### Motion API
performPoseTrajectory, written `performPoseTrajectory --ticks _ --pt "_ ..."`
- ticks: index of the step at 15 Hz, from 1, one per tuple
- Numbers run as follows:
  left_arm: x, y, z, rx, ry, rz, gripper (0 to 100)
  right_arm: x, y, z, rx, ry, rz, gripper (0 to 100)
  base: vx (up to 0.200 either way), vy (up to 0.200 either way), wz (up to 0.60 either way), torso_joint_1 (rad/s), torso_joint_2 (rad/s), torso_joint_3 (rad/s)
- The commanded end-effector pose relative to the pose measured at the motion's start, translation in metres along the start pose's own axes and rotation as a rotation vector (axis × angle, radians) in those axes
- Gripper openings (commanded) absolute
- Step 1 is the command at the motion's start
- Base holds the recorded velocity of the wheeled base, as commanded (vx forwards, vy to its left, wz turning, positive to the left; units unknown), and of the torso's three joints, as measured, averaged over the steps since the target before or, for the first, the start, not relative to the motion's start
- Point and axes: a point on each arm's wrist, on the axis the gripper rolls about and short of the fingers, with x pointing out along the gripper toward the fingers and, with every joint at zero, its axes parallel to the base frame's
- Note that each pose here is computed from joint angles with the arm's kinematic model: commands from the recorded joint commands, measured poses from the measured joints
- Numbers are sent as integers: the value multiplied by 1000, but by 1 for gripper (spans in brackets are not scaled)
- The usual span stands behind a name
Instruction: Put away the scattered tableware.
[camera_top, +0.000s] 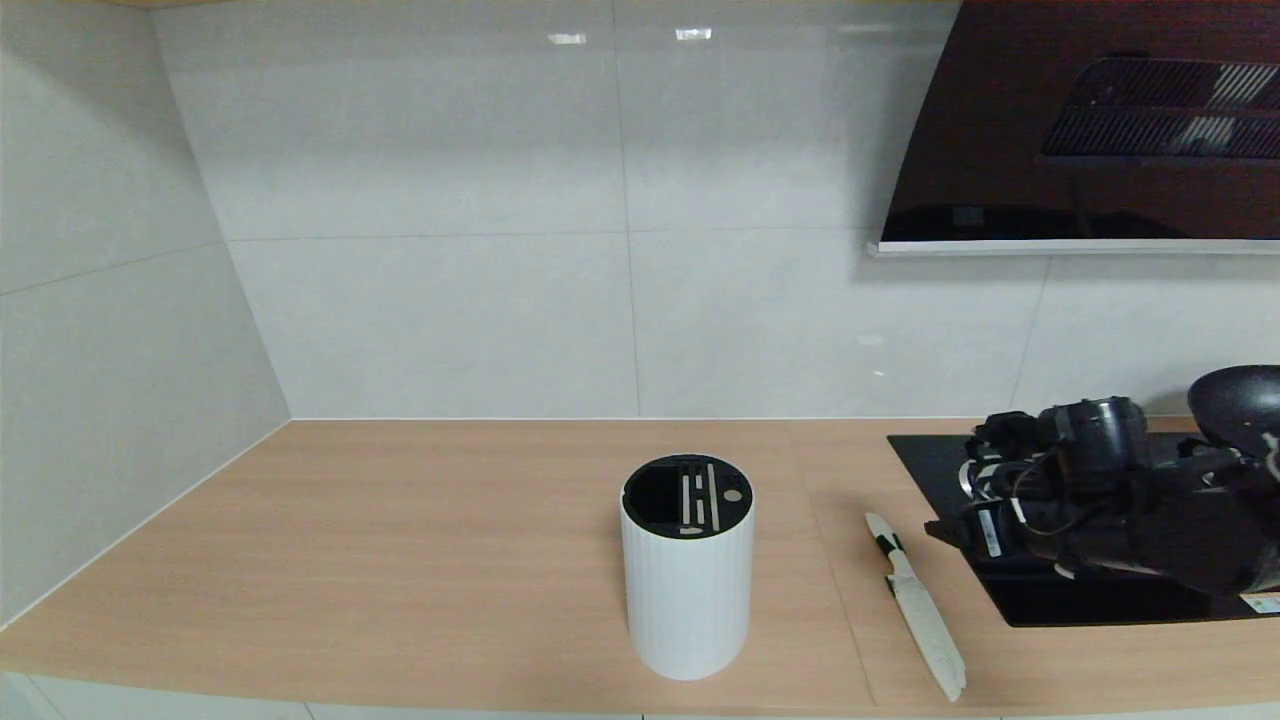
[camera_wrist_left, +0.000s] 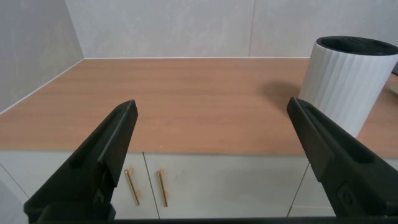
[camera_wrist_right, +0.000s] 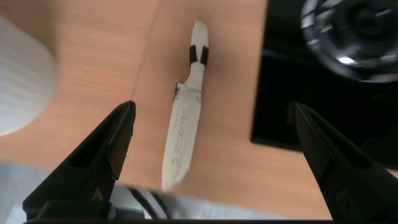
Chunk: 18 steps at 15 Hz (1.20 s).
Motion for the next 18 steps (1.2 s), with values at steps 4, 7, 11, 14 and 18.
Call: performPoseTrajectory --ticks 4,7,11,14,18 --pt "0 0 0 0 0 0 100 83 10 -39 1 125 24 100 0 0 0 0 0 0" --pt "0 0 0 -3 0 0 100 102 16 -49 3 136 29 100 0 0 0 0 0 0" --pt "0 0 0 -3 0 0 100 112 17 -55 1 154 31 100 0 0 0 0 0 0" --pt "0 0 0 -3 0 0 100 115 17 -55 2 153 29 100 0 0 0 0 0 0" --pt "0 0 0 -3 0 0 100 118 17 -56 2 154 28 100 0 0 0 0 0 0"
